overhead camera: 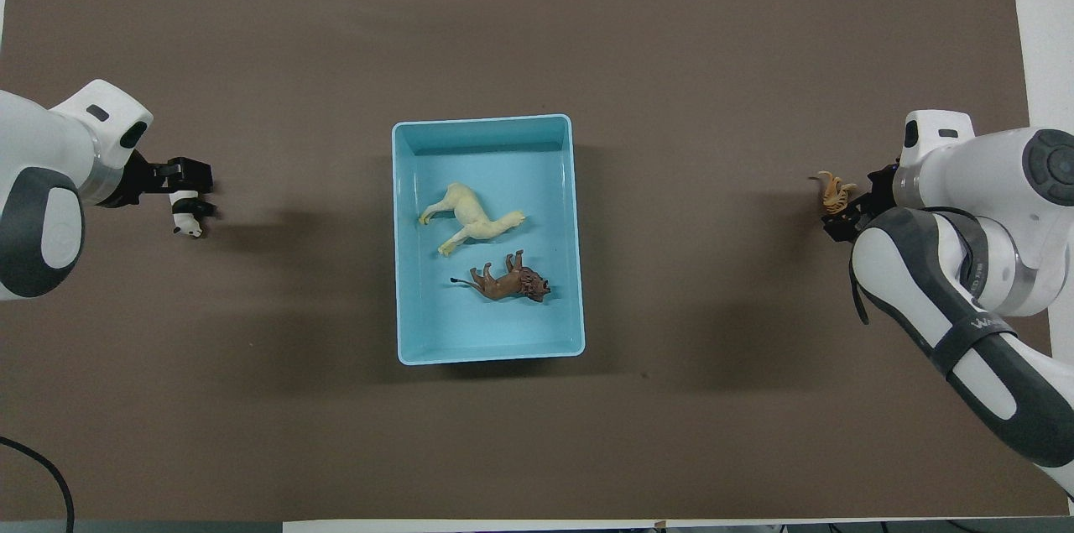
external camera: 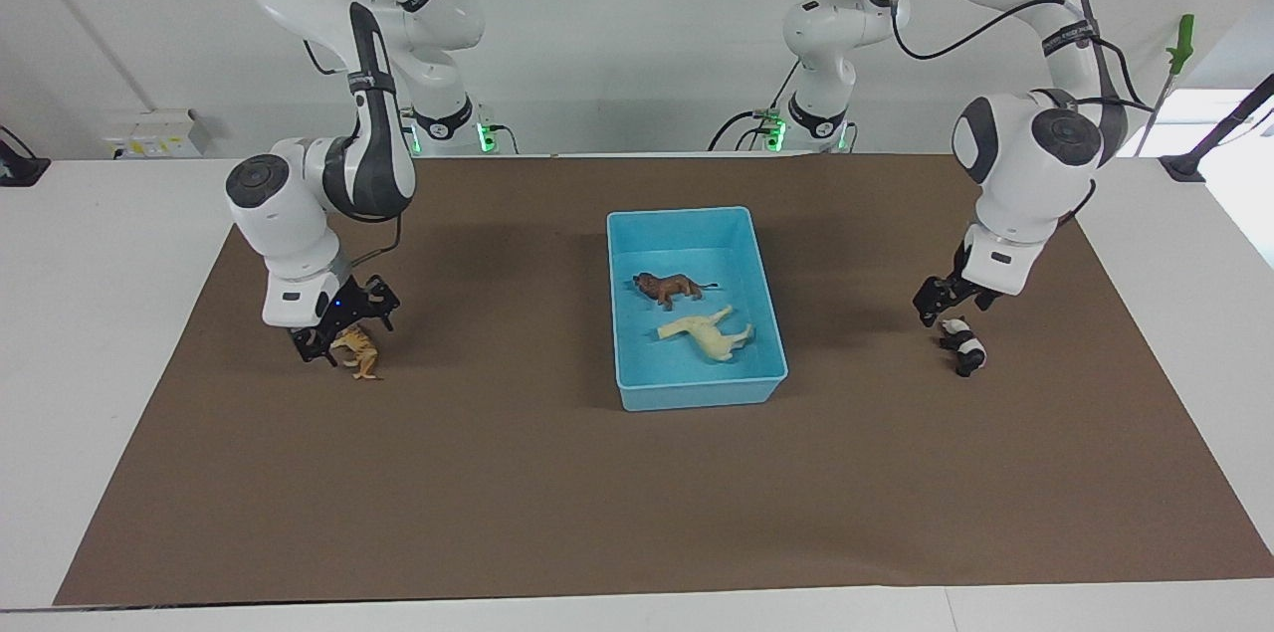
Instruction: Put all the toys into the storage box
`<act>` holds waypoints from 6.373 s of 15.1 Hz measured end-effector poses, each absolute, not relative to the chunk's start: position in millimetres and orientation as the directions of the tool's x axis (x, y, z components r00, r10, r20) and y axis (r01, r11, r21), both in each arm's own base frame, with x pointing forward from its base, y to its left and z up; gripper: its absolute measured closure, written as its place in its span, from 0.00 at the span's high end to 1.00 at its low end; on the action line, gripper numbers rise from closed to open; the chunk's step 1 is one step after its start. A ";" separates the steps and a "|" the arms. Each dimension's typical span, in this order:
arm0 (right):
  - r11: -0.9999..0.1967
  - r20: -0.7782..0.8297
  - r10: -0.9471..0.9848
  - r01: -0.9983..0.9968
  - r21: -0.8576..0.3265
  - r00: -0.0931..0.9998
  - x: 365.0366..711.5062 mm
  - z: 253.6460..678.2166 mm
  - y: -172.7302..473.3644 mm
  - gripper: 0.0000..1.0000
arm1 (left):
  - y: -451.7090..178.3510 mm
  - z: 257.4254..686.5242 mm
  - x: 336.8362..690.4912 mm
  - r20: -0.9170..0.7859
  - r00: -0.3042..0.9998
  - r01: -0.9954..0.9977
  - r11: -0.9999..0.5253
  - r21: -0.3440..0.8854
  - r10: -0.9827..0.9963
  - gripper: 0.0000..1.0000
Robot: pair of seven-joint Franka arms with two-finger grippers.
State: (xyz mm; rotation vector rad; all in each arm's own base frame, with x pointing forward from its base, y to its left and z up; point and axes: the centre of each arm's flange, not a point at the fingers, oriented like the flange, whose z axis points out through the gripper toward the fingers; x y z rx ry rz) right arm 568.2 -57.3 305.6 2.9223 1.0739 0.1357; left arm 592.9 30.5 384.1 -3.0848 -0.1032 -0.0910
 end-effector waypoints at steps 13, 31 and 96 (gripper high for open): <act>-0.758 0.096 0.652 0.647 0.078 0.752 556.7 287.0 -56.2 0.49 | 58.7 305.6 591.7 0.019 1.000 -0.009 -1.000 -0.008 -0.009 1.00; -0.960 0.197 0.124 0.168 -0.223 0.972 595.4 514.8 250.0 0.32 | 62.9 324.2 603.2 -0.004 1.000 0.024 -1.000 0.017 0.024 0.56; -0.999 -0.091 0.049 0.049 -0.007 0.995 562.2 562.0 -5.9 1.00 | -42.0 540.8 558.1 -0.124 0.992 -0.029 -0.999 0.013 -0.031 1.00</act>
